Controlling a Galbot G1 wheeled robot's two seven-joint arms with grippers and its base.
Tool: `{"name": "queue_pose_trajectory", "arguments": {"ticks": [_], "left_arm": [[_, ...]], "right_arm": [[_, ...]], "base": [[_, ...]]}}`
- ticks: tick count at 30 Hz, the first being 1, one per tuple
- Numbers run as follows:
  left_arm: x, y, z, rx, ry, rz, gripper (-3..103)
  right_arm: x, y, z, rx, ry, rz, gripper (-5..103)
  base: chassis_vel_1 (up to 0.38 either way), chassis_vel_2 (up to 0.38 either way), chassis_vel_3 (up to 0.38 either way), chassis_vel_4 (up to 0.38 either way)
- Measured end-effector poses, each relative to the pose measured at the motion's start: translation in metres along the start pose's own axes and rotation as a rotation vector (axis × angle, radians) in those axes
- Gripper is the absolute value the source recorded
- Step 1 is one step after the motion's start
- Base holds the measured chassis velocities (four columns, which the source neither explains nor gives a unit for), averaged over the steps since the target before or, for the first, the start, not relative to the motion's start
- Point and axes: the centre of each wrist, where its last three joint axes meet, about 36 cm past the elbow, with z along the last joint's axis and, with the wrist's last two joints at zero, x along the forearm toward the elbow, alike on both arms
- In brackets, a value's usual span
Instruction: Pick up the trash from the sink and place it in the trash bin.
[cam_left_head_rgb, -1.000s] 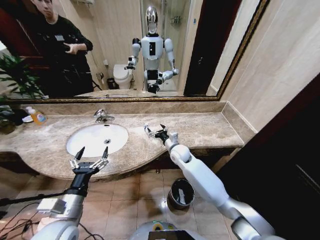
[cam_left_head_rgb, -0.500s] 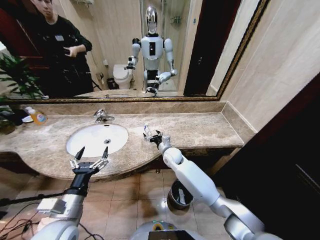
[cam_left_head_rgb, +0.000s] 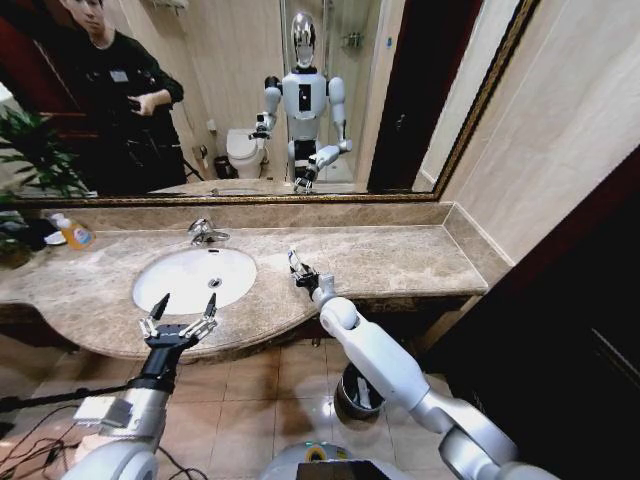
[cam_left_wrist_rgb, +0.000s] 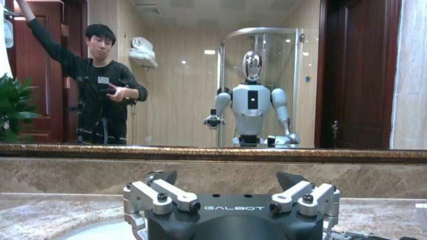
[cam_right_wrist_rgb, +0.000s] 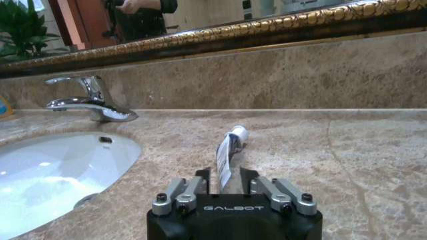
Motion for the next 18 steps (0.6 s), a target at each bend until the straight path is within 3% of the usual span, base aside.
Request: {"name": "queue_pose_trajectory", "arguments": {"ticks": [1, 4, 8, 18], "left_arm": [[0.0, 0.0, 0.0, 0.0, 0.0, 0.0, 100], [0.0, 0.0, 0.0, 0.0, 0.0, 0.0, 100], [0.0, 0.0, 0.0, 0.0, 0.0, 0.0, 100], [0.0, 0.0, 0.0, 0.0, 0.0, 0.0, 100]], "right_arm": [[0.0, 0.0, 0.0, 0.0, 0.0, 0.0, 30], [0.0, -0.004, -0.002, 0.007, -0.002, 0.004, 14], [0.001, -0.007, -0.001, 0.017, -0.006, 0.01, 2], [0.022, -0.016, -0.013, 0.045, -0.063, 0.035, 0]], "base": [[0.0, 0.0, 0.0, 0.0], [0.0, 0.0, 0.0, 0.0], [0.0, 0.0, 0.0, 0.0], [0.0, 0.0, 0.0, 0.0]]}}
